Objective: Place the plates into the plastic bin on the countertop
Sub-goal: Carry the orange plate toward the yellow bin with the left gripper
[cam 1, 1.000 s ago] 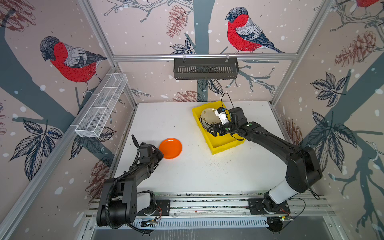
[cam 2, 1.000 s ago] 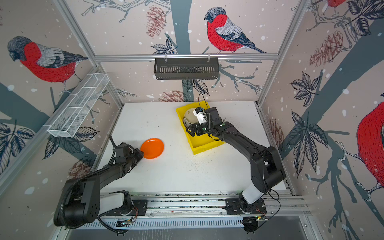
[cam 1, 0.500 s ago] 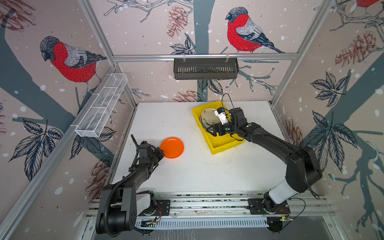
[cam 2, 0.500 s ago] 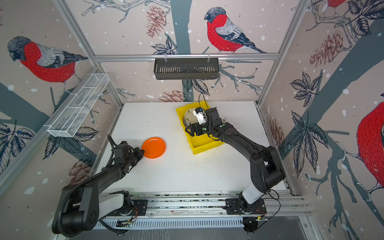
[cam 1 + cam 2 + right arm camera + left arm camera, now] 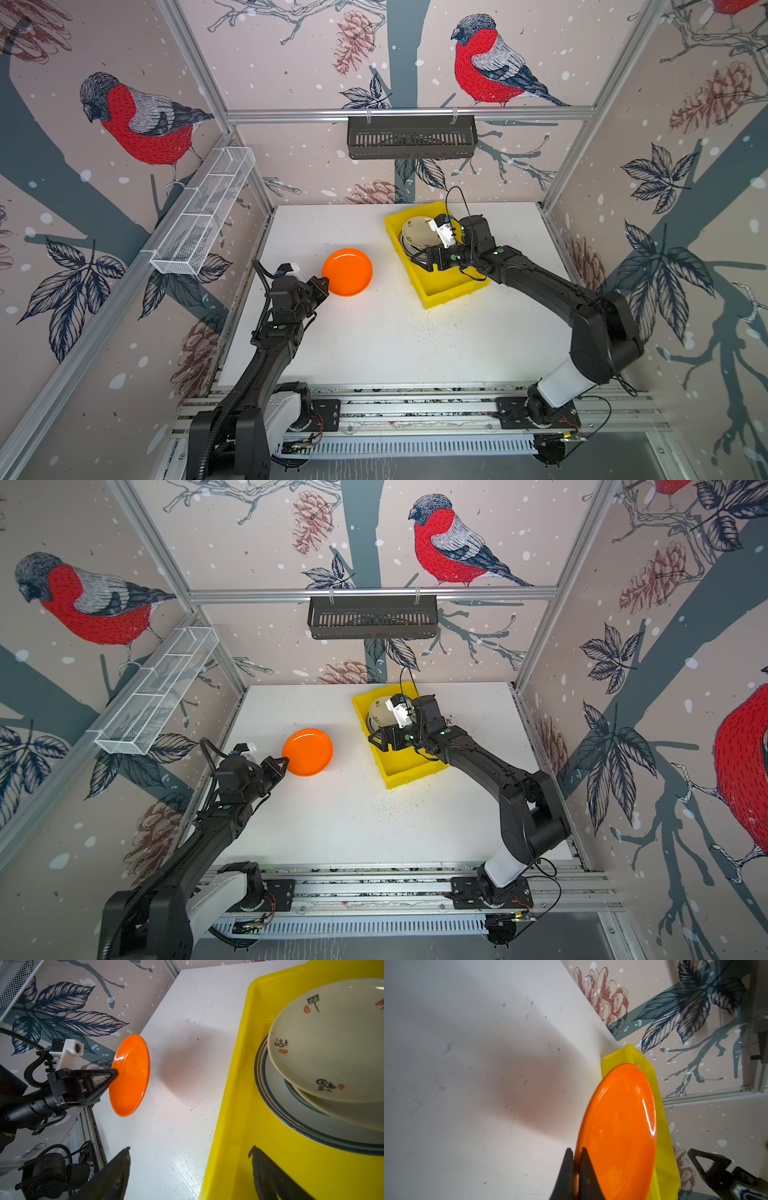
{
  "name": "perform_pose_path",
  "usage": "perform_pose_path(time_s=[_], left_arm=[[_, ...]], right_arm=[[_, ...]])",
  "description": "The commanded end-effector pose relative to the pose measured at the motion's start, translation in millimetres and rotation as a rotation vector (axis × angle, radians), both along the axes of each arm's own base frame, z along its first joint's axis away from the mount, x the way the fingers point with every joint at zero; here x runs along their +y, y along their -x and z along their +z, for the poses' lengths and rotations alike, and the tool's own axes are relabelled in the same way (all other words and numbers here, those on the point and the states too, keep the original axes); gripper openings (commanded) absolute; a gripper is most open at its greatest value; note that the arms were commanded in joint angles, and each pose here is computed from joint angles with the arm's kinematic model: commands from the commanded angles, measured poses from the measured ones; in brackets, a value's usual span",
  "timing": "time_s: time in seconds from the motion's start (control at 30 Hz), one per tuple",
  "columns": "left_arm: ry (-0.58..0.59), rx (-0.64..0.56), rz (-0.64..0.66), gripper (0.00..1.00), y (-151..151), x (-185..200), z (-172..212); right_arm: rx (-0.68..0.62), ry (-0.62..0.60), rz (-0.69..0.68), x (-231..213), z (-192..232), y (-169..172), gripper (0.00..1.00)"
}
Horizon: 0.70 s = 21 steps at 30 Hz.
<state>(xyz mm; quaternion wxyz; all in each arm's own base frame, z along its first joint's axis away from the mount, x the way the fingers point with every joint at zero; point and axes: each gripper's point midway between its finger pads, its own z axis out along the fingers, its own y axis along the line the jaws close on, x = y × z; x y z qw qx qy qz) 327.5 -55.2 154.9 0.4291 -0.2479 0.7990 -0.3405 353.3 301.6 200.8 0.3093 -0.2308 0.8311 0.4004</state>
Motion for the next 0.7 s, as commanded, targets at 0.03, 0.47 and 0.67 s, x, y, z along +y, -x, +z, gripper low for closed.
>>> perform_pose_path(time_s=[0.03, 0.47, 0.67], left_arm=[[0.011, -0.057, -0.033, 0.00, -12, -16, 32], [0.073, -0.141, -0.237, 0.00, -69, -96, 67], [0.092, -0.151, -0.349, 0.00, -94, -144, 69]], right_arm=[[-0.009, -0.072, 0.035, 8, 14, 2, 0.91], [-0.007, -0.154, 0.050, 15, 25, 1, 0.86], [0.012, -0.170, 0.032, 16, 23, -11, 0.78]])
